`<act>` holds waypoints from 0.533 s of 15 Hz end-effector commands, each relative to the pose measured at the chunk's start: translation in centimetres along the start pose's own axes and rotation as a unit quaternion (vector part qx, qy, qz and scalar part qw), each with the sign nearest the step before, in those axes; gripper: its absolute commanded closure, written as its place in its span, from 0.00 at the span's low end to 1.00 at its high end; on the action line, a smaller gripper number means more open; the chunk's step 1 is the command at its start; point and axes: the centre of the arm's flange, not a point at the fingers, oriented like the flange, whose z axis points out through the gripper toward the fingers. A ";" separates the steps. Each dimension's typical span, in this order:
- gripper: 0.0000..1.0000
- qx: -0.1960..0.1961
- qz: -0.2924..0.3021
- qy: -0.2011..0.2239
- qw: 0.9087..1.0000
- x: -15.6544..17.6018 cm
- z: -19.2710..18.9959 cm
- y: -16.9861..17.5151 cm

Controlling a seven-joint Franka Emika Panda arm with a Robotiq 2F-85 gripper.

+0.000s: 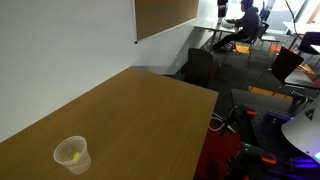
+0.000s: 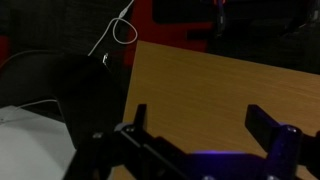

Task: Remove the marker from the measuring cup and put it on the table

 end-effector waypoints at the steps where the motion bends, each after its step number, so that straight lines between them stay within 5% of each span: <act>1: 0.00 0.013 -0.075 0.022 0.997 3.3 -0.9 -0.9; 5: 0.00 0.016 -0.163 0.032 0.986 6.9 -0.8 -2.8; 8: 0.00 0.031 -0.248 0.028 0.968 9.3 -0.2 -4.0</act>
